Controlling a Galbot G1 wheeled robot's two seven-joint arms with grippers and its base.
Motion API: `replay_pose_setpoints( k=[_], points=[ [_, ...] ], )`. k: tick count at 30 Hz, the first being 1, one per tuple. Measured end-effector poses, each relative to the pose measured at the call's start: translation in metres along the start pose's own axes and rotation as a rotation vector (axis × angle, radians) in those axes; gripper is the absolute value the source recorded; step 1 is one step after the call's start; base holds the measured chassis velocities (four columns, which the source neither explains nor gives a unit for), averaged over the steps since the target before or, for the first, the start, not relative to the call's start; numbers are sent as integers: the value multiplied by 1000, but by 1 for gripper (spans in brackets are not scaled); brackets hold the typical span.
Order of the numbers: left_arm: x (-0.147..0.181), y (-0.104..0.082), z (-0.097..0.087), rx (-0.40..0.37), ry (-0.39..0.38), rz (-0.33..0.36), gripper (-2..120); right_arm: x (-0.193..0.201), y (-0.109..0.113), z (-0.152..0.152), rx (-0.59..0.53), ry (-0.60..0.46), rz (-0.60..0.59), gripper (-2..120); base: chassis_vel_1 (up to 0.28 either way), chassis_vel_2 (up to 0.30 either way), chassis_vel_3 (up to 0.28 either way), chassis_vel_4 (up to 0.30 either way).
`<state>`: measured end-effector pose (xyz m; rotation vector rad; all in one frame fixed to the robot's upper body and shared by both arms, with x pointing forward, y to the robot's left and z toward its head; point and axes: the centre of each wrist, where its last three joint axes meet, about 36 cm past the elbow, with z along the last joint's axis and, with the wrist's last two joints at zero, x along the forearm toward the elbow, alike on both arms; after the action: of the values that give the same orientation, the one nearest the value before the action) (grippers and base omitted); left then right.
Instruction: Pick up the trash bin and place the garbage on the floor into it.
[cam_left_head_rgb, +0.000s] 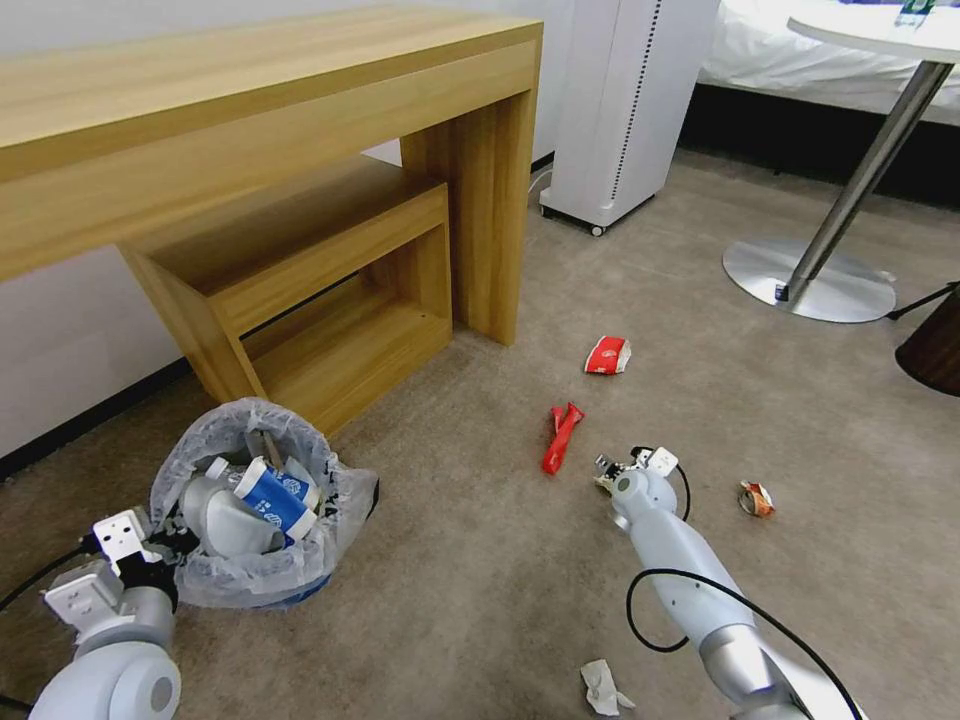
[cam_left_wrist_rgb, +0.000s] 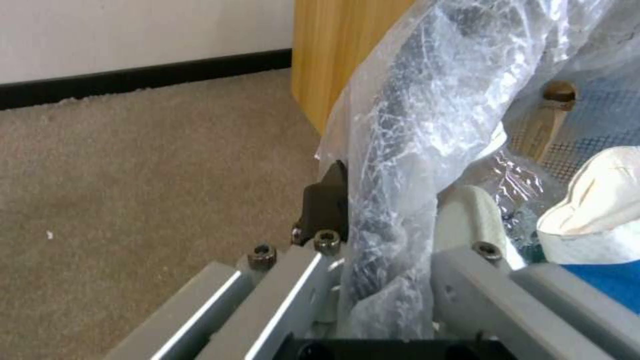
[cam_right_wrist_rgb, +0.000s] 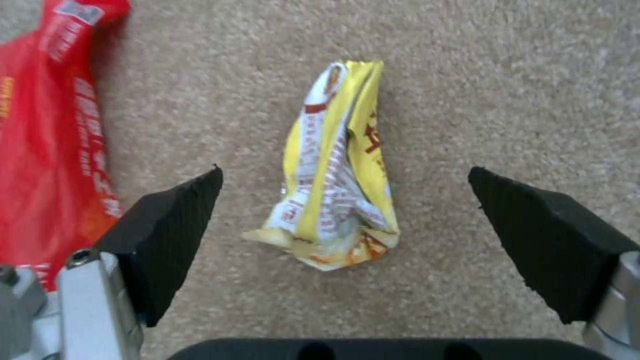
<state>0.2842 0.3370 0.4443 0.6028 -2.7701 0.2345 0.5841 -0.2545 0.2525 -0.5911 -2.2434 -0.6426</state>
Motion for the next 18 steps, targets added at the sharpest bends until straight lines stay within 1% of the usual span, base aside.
replay_pose_setpoints(
  k=[2, 3, 6, 7, 10, 11, 14, 15, 18],
  points=[
    [1, -1, 1, 1, -1, 6, 1, -3, -1, 2, 2, -1, 1, 88, 0, 0, 0, 0],
    [1, -1, 1, 1, -1, 6, 1, -3, -1, 2, 2, -1, 1, 88, 0, 0, 0, 0],
    [2, -2, 1, 2, -5, 12, 1, -6, -3, 7, 12, -4, -3, 72, 0, 0, 0, 0],
    [2, -2, 1, 2, -5, 12, 1, -6, -3, 7, 12, -4, -3, 72, 0, 0, 0, 0],
    [3, -2, 0, 3, -9, 19, 1, -7, -4, 9, 25, -14, -7, 59, 0, 0, 0, 0],
    [3, -2, 0, 3, -9, 19, 1, -7, -4, 9, 25, -14, -7, 59, 0, 0, 0, 0],
    [3, -3, 0, 6, -15, 25, 1, -8, -8, 14, 44, -25, -9, 43, 0, 0, 0, 0],
    [3, -3, 0, 6, -15, 25, 1, -8, -8, 14, 44, -25, -9, 43, 0, 0, 0, 0],
    [3, -4, 1, 9, -17, 33, 1, -9, -11, 17, 57, -34, -10, 30, 0, 0, 0, 0]
  ],
)
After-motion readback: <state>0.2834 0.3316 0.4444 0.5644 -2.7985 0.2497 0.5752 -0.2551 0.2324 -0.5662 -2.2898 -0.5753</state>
